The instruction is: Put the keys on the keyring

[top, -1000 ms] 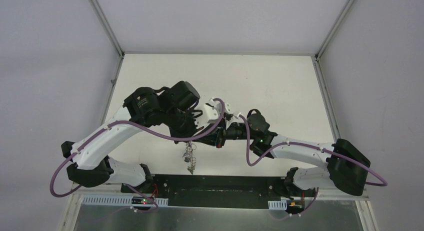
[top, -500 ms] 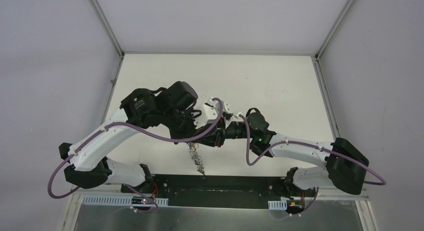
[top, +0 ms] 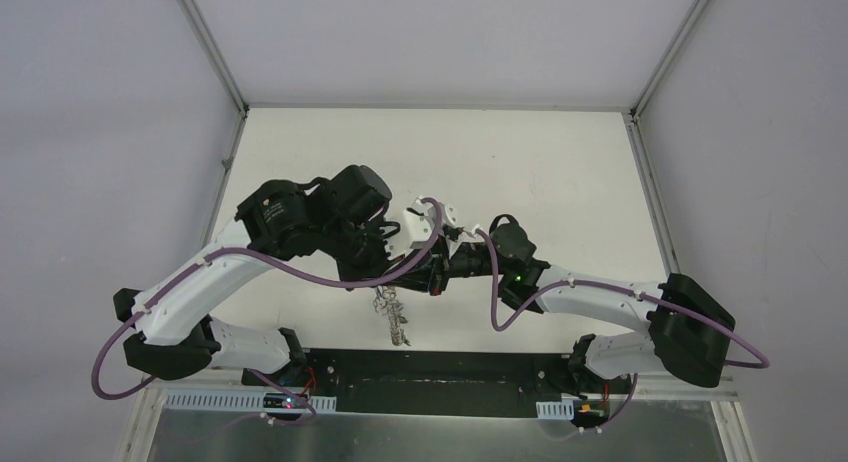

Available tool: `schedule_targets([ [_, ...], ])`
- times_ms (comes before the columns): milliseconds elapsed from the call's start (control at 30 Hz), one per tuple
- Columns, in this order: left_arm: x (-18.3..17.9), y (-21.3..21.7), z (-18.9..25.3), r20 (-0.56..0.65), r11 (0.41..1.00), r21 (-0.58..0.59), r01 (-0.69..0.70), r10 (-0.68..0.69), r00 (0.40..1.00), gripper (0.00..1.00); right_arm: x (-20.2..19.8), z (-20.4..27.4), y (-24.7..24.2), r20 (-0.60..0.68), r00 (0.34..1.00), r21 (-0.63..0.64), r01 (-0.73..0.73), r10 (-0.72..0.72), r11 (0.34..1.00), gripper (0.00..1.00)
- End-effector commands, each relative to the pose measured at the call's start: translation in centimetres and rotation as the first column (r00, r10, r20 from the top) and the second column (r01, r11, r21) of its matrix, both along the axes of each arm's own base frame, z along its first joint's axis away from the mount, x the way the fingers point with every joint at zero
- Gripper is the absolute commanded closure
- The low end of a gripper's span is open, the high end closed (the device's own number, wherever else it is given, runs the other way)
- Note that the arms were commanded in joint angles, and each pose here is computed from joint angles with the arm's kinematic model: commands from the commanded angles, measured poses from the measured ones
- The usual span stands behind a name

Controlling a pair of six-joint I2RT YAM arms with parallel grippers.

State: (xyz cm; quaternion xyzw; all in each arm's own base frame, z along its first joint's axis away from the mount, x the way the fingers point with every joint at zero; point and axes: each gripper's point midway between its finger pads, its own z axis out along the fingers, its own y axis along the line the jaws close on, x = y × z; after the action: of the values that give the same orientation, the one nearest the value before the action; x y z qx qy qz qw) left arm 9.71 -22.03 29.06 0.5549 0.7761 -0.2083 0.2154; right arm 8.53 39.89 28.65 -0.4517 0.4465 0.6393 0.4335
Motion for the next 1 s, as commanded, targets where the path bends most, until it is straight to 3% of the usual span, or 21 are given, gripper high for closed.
schedule_targets([
  [0, 0.4, -0.8, 1.8, 0.058, 0.995, -0.095, -0.010, 0.015, 0.998, 0.92, -0.9, 2.2, 0.0, 0.047, 0.998, 0.055, -0.043, 0.040, 0.998, 1.00],
  [133, 0.7, -0.2, 2.9, 0.098, 0.987, -0.151, -0.050, 0.065, 0.993, 0.63, -1.0, 2.7, -0.4, 0.065, 0.997, 0.078, -0.036, 0.031, 0.996, 1.00],
  [267, 1.1, 0.5, 4.1, 0.157, 0.959, -0.266, -0.097, 0.142, 0.977, 0.51, -1.1, 3.0, -0.6, 0.078, 0.997, 0.089, -0.034, 0.027, 0.995, 1.00],
  [400, 0.8, 0.7, 4.9, 0.191, 0.896, -0.434, -0.094, 0.194, 0.962, 0.50, -1.1, 3.3, -0.8, 0.082, 0.996, 0.097, -0.031, 0.023, 0.995, 1.00],
  [600, -0.4, 0.9, 4.6, 0.252, 0.750, -0.661, 0.011, 0.209, 0.945, 0.50, -1.4, 3.5, -1.0, 0.087, 0.996, 0.100, -0.040, 0.032, 0.994, 1.00],
  [700, -0.8, 1.3, 4.3, 0.278, 0.689, -0.723, 0.050, 0.224, 0.934, 0.51, -1.5, 3.6, -1.1, 0.089, 0.995, 0.104, -0.044, 0.034, 0.994, 1.00],
  [800, -1.3, 1.5, 4.0, 0.291, 0.643, -0.761, 0.083, 0.225, 0.930, 0.58, -1.5, 3.5, -1.2, 0.087, 0.996, 0.102, -0.045, 0.036, 0.994, 1.00],
  [967, -1.4, 1.8, 3.3, 0.282, 0.622, -0.780, 0.076, 0.241, 0.929, 0.67, -1.6, 3.5, -1.1, 0.083, 0.996, 0.097, -0.049, 0.041, 0.994, 1.00],
])
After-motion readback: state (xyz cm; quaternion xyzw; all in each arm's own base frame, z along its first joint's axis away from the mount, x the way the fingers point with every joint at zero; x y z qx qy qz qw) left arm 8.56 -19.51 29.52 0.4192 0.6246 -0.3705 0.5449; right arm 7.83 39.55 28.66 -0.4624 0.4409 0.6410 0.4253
